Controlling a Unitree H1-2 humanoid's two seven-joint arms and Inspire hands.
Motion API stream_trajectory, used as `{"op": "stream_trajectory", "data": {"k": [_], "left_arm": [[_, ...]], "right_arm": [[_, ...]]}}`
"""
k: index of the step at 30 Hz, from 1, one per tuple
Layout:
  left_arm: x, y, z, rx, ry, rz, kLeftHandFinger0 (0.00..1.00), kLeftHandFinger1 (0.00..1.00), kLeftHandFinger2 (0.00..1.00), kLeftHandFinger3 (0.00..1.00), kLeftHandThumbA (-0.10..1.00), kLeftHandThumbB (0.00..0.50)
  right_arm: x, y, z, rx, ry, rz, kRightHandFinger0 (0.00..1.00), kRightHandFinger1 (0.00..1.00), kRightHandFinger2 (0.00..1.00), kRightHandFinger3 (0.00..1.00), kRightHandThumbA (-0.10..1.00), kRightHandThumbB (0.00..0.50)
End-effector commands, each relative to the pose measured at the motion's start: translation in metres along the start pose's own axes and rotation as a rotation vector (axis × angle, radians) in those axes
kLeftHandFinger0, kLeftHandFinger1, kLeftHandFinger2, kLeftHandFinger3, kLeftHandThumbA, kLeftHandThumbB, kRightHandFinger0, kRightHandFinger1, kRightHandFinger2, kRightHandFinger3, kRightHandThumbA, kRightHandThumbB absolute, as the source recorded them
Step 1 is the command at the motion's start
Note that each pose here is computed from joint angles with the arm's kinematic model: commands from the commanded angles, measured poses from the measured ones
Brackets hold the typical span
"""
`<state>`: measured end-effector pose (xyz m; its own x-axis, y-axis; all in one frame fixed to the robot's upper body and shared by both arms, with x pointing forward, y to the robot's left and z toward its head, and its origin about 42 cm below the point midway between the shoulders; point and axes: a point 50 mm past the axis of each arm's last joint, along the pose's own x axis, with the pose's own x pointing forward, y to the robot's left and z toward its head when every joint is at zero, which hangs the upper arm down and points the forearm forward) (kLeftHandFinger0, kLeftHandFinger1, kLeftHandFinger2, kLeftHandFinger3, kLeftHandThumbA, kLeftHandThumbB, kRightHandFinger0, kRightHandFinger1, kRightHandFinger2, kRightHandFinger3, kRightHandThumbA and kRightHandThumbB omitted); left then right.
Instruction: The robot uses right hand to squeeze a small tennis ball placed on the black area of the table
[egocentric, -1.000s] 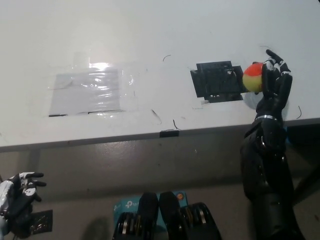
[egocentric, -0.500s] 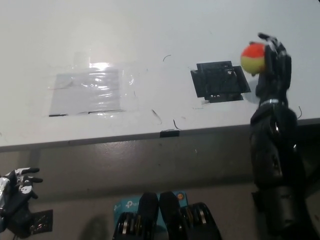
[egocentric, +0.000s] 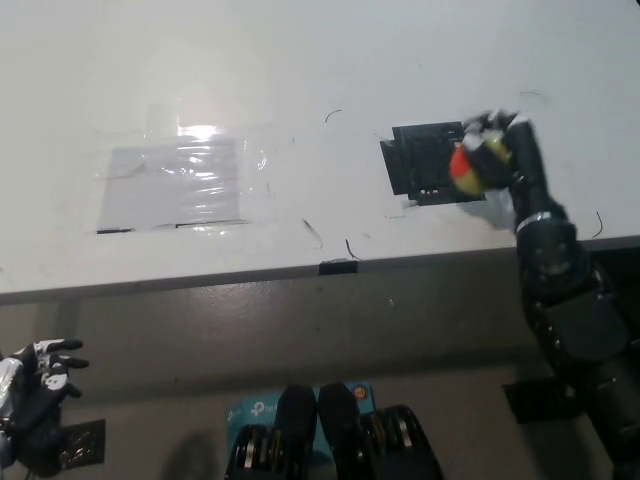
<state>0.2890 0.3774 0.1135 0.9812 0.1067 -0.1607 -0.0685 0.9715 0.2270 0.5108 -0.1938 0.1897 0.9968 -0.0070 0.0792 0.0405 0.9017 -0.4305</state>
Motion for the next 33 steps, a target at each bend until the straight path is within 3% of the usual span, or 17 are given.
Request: {"op": "stream_trajectory", "data": {"k": [1, 6, 9, 10, 11, 13, 16, 18, 21, 22, 23, 25, 26, 27, 28, 31, 33], "left_arm": [[0.003, 0.013, 0.028, 0.052, -0.102, -0.017, 0.17, 0.33, 0.50, 0.60, 0.17, 0.187], [0.005, 0.014, 0.032, 0.062, -0.118, -0.021, 0.17, 0.33, 0.51, 0.65, 0.13, 0.154], [0.007, 0.013, 0.033, 0.060, -0.111, -0.023, 0.22, 0.38, 0.55, 0.68, 0.08, 0.134], [0.007, 0.012, 0.033, 0.056, -0.109, -0.024, 0.21, 0.37, 0.54, 0.68, 0.09, 0.138], [0.006, 0.011, 0.033, 0.059, -0.110, -0.026, 0.20, 0.36, 0.54, 0.68, 0.11, 0.142], [0.005, 0.009, 0.033, 0.056, -0.104, -0.027, 0.19, 0.36, 0.54, 0.68, 0.14, 0.156], [0.004, 0.010, 0.032, 0.064, -0.101, -0.030, 0.23, 0.39, 0.57, 0.70, 0.04, 0.123], [0.005, 0.010, 0.033, 0.061, -0.108, -0.036, 0.23, 0.39, 0.56, 0.69, 0.05, 0.131], [0.007, 0.012, 0.035, 0.068, -0.114, -0.040, 0.22, 0.37, 0.54, 0.66, 0.07, 0.131], [0.009, 0.012, 0.039, 0.071, -0.118, -0.038, 0.23, 0.37, 0.53, 0.66, 0.09, 0.140], [0.008, 0.012, 0.039, 0.072, -0.113, -0.031, 0.23, 0.37, 0.53, 0.66, 0.09, 0.139], [0.009, 0.012, 0.040, 0.060, -0.123, -0.036, 0.25, 0.40, 0.56, 0.68, 0.07, 0.125], [0.010, 0.013, 0.039, 0.062, -0.124, -0.037, 0.25, 0.40, 0.56, 0.68, 0.06, 0.125], [0.010, 0.013, 0.039, 0.065, -0.120, -0.035, 0.25, 0.41, 0.57, 0.68, 0.06, 0.126], [0.011, 0.013, 0.039, 0.056, -0.123, -0.036, 0.25, 0.41, 0.57, 0.68, 0.07, 0.136], [0.010, 0.012, 0.039, 0.065, -0.122, -0.035, 0.25, 0.41, 0.57, 0.67, 0.08, 0.143], [0.010, 0.012, 0.039, 0.071, -0.116, -0.033, 0.26, 0.41, 0.57, 0.68, 0.10, 0.143]], "right_arm": [[0.052, -0.014, 0.073, -1.076, -0.456, 0.112, 0.00, 0.03, 0.37, 0.22, -0.10, 0.224], [0.050, -0.007, 0.064, -1.149, -0.560, 0.090, 0.00, 0.00, 0.29, 0.21, -0.10, 0.461], [0.050, -0.002, 0.062, -1.224, -0.595, 0.076, 0.00, 0.00, 0.28, 0.23, -0.10, 0.477], [0.050, 0.001, 0.060, -1.250, -0.592, 0.075, 0.00, 0.00, 0.29, 0.26, -0.10, 0.411], [0.050, 0.005, 0.058, -1.286, -0.581, 0.084, 0.00, 0.00, 0.30, 0.29, 0.18, 0.282], [0.050, 0.009, 0.055, -1.311, -0.560, 0.092, 0.00, 0.00, 0.33, 0.35, 0.03, 0.136], [0.047, 0.016, 0.049, -1.347, -0.537, 0.095, 0.00, 0.04, 0.41, 0.43, -0.10, 0.136], [0.047, 0.019, 0.047, -1.376, -0.537, 0.097, 0.00, 0.10, 0.47, 0.54, 0.02, 0.105], [0.050, 0.020, 0.050, -1.388, -0.515, 0.119, 0.00, 0.19, 0.54, 0.45, 0.04, 0.024], [0.052, 0.020, 0.053, -1.400, -0.492, 0.118, 0.00, 0.26, 0.64, 0.61, 0.16, 0.012], [0.052, 0.021, 0.053, -1.401, -0.469, 0.124, 0.00, 0.26, 0.63, 0.63, 0.22, 0.019], [0.053, 0.022, 0.055, -1.400, -0.461, 0.111, 0.27, 0.58, 0.87, 0.97, 0.11, 0.004], [0.053, 0.022, 0.055, -1.396, -0.465, 0.105, 0.38, 0.71, 0.98, 1.00, 0.16, 0.049], [0.052, 0.022, 0.053, -1.402, -0.470, 0.099, 0.56, 0.92, 1.00, 1.00, 0.34, 0.062], [0.051, 0.023, 0.052, -1.402, -0.466, 0.097, 0.67, 1.00, 1.00, 1.00, 0.43, 0.100], [0.050, 0.026, 0.051, -1.329, -0.425, 0.116, 1.00, 1.00, 1.00, 1.00, 0.60, 0.210], [0.050, 0.028, 0.052, -1.281, -0.399, 0.118, 1.00, 1.00, 1.00, 1.00, 0.67, 0.288]]}}
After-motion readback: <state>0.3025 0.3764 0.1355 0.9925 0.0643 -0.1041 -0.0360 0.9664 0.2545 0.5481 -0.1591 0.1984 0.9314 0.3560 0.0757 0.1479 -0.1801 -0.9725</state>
